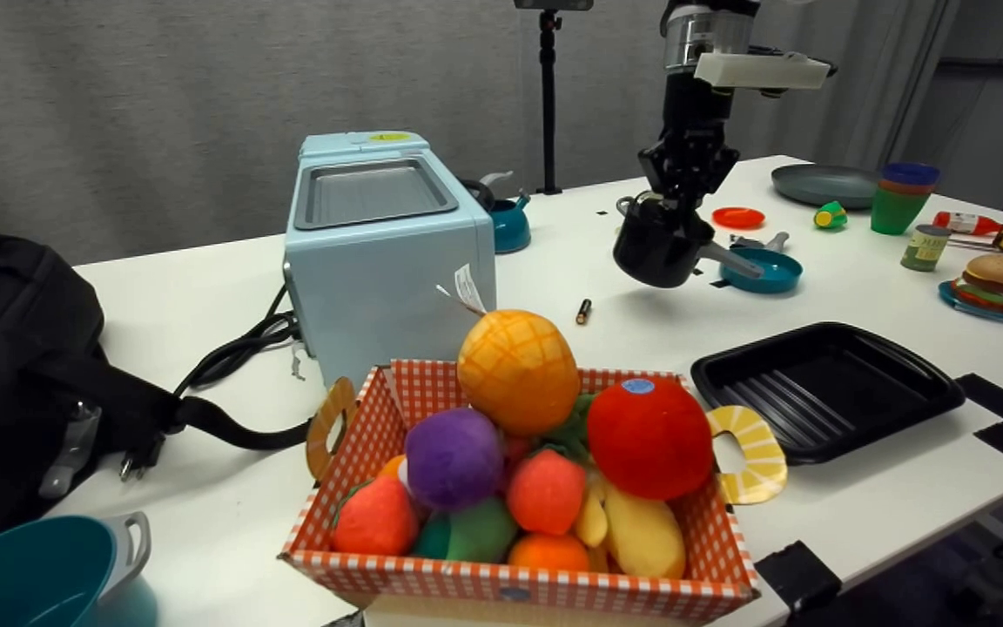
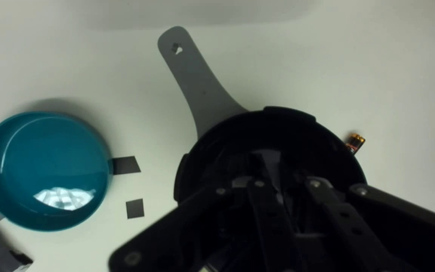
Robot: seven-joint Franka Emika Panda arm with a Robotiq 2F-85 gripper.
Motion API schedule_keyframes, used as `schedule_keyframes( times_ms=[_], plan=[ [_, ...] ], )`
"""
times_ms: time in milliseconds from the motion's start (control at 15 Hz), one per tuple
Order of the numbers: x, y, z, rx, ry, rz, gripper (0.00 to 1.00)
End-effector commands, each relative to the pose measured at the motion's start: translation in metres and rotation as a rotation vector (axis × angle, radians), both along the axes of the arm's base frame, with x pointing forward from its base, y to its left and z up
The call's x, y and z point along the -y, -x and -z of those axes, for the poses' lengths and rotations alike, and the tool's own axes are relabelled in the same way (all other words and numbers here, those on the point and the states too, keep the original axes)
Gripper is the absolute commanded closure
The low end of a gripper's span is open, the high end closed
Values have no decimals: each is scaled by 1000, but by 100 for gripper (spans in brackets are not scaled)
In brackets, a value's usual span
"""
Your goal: Remove the lid from the black pot and put it on the blue pot
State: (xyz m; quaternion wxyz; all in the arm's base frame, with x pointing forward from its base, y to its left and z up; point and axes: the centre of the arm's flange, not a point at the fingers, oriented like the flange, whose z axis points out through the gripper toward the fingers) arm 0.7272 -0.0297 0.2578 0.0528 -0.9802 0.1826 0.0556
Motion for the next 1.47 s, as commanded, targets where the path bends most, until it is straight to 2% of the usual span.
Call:
schedule_keyframes(
  times_ms=[0,67,133,200,267,333,400,467,533,600,667,733,800,867,933,1000,1067,1133,1200,1267,1333,1400],
  plan=[
    [9,-4,-2,-78,-30,-7,96],
    [11,-3,3,-16,129,16,96],
    [15,-3,4,-76,40,-11,96],
    [18,-3,7,-15,185,14,96],
    [20,-3,7,-64,93,-11,96],
    [21,-3,9,-17,206,6,96],
    [22,-3,9,-74,95,-20,96],
    [22,-2,12,-34,198,2,96],
    [23,-2,10,-99,64,-26,96],
    [22,-2,13,-67,148,-1,96],
    [22,-2,12,-140,-4,-35,96],
    [20,-1,15,-138,37,-4,96],
    [23,-1,14,-135,32,-6,96],
    [25,-2,12,-191,-58,-2,96],
    [26,-1,12,-119,71,22,96],
    [28,-2,9,-187,-49,9,96],
    [30,-1,11,-90,154,37,96],
    [33,-3,6,-190,-62,0,96],
    [33,-3,10,-117,112,29,96],
    [33,-3,6,-189,-67,-9,96],
    [31,-2,8,-147,63,32,96],
    [33,-3,8,-125,79,8,96]
  ],
)
